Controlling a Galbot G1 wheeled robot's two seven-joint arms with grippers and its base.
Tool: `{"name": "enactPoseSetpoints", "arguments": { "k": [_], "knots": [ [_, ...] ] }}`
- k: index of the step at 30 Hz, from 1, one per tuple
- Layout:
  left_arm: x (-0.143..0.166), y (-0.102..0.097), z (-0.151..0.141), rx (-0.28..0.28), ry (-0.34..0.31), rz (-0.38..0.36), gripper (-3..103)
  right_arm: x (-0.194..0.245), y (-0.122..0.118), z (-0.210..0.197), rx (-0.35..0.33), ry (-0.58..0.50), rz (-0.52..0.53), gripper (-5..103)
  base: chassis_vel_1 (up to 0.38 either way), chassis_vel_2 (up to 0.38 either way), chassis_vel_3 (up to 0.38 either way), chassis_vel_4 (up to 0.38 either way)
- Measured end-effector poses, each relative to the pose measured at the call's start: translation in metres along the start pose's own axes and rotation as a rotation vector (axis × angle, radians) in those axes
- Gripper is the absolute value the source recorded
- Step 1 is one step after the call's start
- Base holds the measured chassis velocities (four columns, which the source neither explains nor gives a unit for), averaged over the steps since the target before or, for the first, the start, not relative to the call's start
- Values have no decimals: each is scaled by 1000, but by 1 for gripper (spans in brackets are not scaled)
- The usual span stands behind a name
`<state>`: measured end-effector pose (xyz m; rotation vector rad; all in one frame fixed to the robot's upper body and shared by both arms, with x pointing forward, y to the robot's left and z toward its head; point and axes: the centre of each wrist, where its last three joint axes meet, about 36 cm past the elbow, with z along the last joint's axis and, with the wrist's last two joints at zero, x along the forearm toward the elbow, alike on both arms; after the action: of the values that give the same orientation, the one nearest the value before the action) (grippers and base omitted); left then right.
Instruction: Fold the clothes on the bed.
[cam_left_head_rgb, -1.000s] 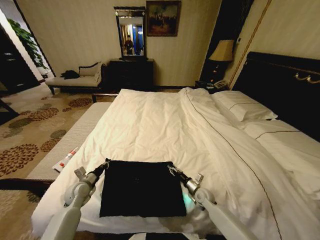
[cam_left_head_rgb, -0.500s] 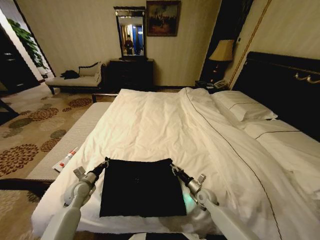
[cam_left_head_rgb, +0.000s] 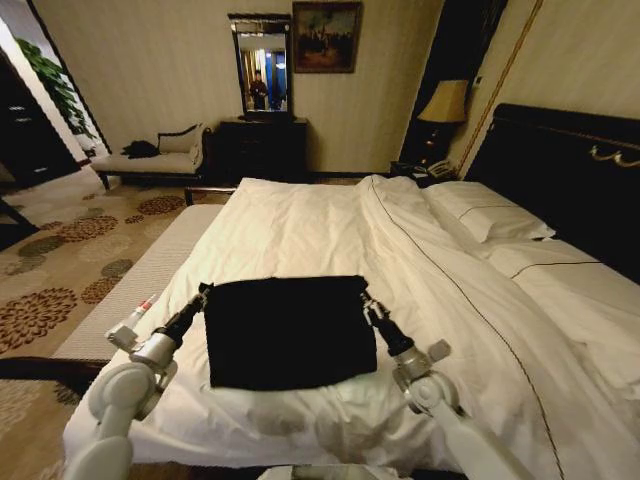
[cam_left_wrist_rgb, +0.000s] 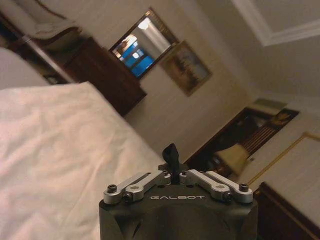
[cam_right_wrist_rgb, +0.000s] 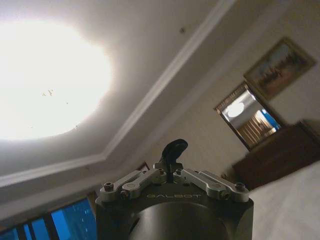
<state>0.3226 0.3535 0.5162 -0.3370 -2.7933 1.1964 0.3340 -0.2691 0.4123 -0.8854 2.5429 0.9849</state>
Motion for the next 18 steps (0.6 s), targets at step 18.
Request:
{"name": "enactPoseSetpoints", "arguments": {
  "k": [18],
  "knots": [
    [29, -50, -30, -22, -38, 122, 2, 20, 81, -46, 93, -152, 16, 1, 0, 0, 0, 0]
  ]
}}
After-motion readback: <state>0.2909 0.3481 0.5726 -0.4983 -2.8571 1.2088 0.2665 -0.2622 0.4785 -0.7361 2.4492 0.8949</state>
